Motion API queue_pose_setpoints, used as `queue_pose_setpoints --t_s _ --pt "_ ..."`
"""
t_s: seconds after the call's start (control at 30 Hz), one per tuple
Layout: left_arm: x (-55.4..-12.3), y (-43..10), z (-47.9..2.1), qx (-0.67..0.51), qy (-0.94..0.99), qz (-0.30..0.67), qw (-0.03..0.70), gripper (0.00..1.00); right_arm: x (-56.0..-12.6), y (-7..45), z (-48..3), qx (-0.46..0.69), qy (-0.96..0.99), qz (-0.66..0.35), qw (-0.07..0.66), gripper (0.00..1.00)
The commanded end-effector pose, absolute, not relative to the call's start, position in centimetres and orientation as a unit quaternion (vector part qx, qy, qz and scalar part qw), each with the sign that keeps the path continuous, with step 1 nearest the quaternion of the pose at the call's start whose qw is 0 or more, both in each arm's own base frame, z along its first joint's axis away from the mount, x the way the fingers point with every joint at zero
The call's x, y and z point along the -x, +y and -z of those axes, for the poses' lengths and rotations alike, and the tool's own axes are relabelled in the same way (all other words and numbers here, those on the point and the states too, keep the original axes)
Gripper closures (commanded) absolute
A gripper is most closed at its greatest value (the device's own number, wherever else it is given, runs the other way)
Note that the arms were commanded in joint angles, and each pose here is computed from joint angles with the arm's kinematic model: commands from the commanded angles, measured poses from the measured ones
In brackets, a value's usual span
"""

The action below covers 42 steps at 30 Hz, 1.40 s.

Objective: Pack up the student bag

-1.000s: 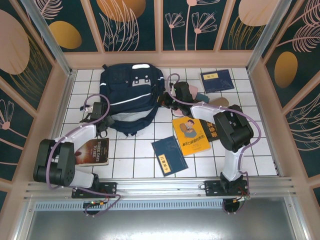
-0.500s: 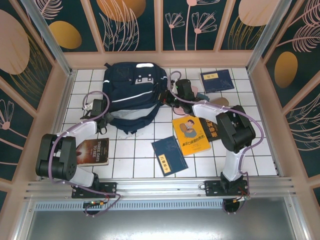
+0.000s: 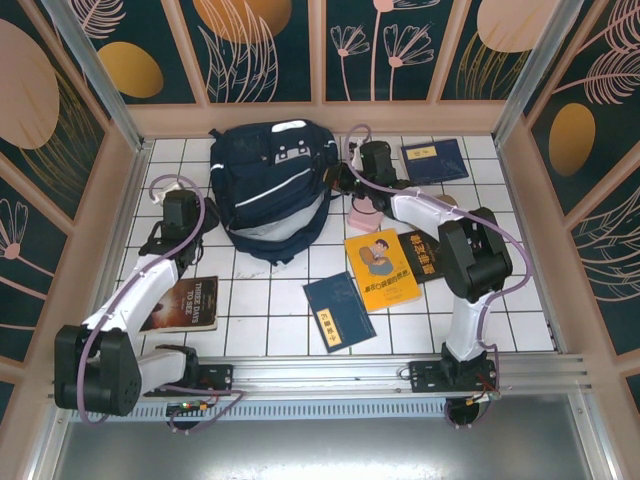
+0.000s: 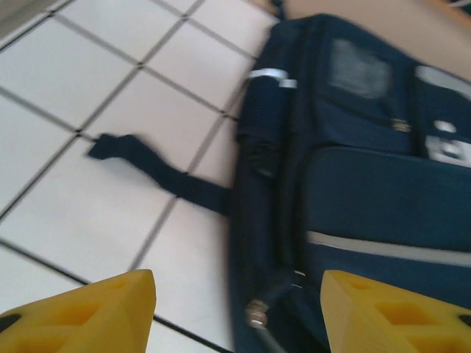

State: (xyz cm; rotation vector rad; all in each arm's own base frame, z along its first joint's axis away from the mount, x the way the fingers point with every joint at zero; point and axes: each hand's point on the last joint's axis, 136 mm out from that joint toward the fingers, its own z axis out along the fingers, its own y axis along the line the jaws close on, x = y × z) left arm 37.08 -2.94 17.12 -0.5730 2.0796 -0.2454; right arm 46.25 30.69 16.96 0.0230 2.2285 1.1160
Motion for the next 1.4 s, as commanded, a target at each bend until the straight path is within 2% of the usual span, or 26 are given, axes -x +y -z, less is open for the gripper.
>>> queue_pose_setpoints --t_s 0.0,0.17,0.33,0.4,0.57,0.77,0.83,0.87,0.97,1.03,1.07,1.13,1.2,1.23,1.37 --pt "-37.7 -8.1 -19.8 0.123 0.843 0.157 0.499 0.41 -46.9 32.5 -20.3 0.029 0.821 -0.452 0.347 1.0" --pt "-37.6 -13.3 -19.0 0.029 0.856 0.196 0.477 0.47 -47.0 32.9 -20.5 0.029 0.819 -0.458 0.343 1.0" --pt "-37.0 -16.8 -17.5 -0.041 0.864 0.201 0.459 0.39 -46.9 33.0 -20.4 0.027 0.819 -0.464 0.337 1.0" --pt "-36.7 -17.7 -16.6 -0.06 0.87 0.194 0.45 0.39 -46.8 33.0 -20.3 0.026 0.819 -0.465 0.335 1.0" --pt "-36.7 -18.7 -14.5 -0.086 0.885 0.137 0.437 0.38 -46.7 33.1 -20.0 0.025 0.818 -0.47 0.331 1.0" --pt "-37.6 -18.5 -14.2 -0.098 0.883 0.082 0.452 0.34 -46.5 33.2 -20.1 0.026 0.815 -0.477 0.329 1.0" --pt "-37.7 -19.0 -13.7 -0.113 0.884 0.058 0.45 0.32 -46.5 33.2 -20.0 0.026 0.814 -0.479 0.327 1.0" --pt "-37.9 -19.0 -13.3 -0.118 0.886 0.042 0.447 0.28 -46.5 33.2 -20.0 0.027 0.814 -0.48 0.326 1.0" --pt "-38.5 -18.4 -11.9 -0.122 0.891 -0.012 0.437 0.29 -46.5 33.3 -20.1 0.026 0.812 -0.484 0.324 1.0" --pt "-38.9 -18.0 -11.3 -0.119 0.893 -0.035 0.432 0.34 -46.5 33.3 -20.1 0.027 0.812 -0.485 0.324 1.0" --pt "-39.0 -17.9 -11.2 -0.118 0.894 -0.042 0.43 0.41 -46.5 33.3 -20.1 0.027 0.812 -0.485 0.324 1.0" --pt "-39.2 -17.5 -11.4 -0.111 0.891 -0.057 0.436 0.64 -46.5 33.2 -20.0 0.026 0.813 -0.484 0.323 1.0" --pt "-39.5 -17.2 -12.2 -0.102 0.887 -0.063 0.446 0.93 -46.6 33.1 -19.9 0.024 0.813 -0.485 0.322 1.0" --pt "-39.5 -17.2 -12.7 -0.098 0.885 -0.062 0.452 1.0 -46.6 33.0 -19.9 0.024 0.813 -0.485 0.322 1.0" --pt "-39.6 -17.3 -15.3 -0.082 0.872 -0.043 0.48 1.0 -46.7 32.9 -19.9 0.022 0.813 -0.484 0.322 1.0"
